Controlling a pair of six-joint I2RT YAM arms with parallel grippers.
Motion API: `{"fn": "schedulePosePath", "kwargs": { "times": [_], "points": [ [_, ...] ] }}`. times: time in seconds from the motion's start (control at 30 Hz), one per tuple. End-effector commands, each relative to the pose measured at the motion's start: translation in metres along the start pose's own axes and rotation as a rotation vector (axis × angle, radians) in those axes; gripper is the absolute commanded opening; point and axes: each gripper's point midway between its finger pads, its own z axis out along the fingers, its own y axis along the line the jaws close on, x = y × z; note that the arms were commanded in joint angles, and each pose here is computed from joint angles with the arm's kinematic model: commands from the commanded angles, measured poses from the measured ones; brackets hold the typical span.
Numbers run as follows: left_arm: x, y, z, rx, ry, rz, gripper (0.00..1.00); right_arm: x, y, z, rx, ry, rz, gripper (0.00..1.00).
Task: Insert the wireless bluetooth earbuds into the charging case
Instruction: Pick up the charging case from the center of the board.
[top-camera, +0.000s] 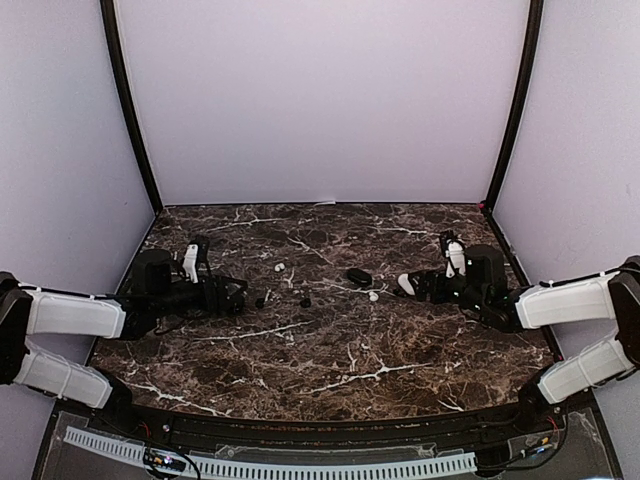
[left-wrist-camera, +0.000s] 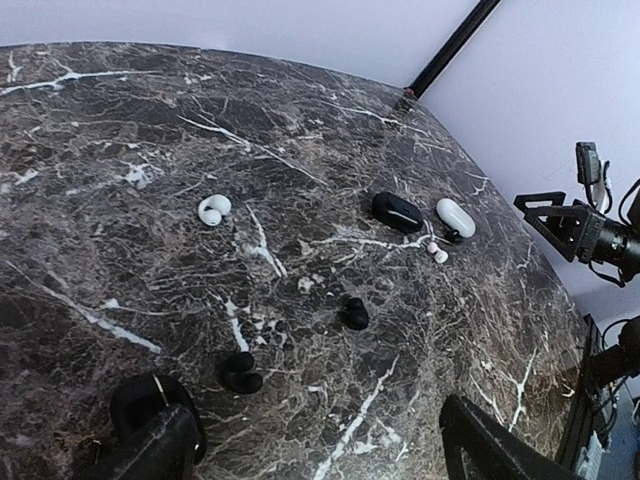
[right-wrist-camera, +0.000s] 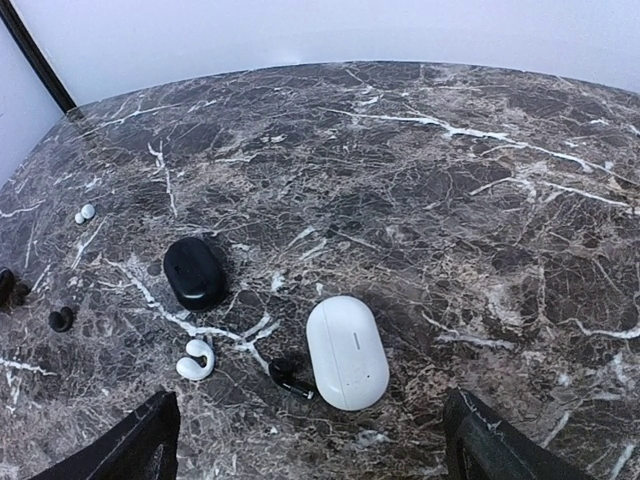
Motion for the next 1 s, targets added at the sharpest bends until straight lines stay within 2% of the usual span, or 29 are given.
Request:
{"fn": "schedulePosePath", "kwargs": {
  "times": [0.0, 0.1, 0.2, 0.43, 0.6, 0.97],
  "points": [
    [-0.004, 0.025, -0.011, -0.169, -0.017, 0.022, 0.98, -0.021, 0.0, -0.003, 0.024, -0.075, -0.045, 0.91],
    [0.005, 0.045, -0.013, -0.308, 0.071, -0.056, 0.97, -0.021, -0.002, -0.006, 0.032, -0.086, -0.034, 0.91],
    [0.015, 0.052, -0.015, -0.356, 0.137, -0.111, 0.97, -0.026, -0.003, -0.009, 0.039, -0.098, -0.028, 0.9],
    [0.031, 0.048, -0.004, -0.322, 0.24, -0.157, 0.97, -0.031, -0.004, -0.016, 0.043, -0.118, -0.025, 0.9],
    [0.037, 0.057, 0.009, -0.368, 0.322, -0.184, 0.96, -0.031, -0.004, -0.017, 0.045, -0.116, -0.029, 0.89],
    [0.054, 0.044, 0.022, -0.282, 0.426, -0.266, 0.95, -0.033, -0.005, -0.019, 0.054, -0.122, -0.033, 0.89]
  ]
}}
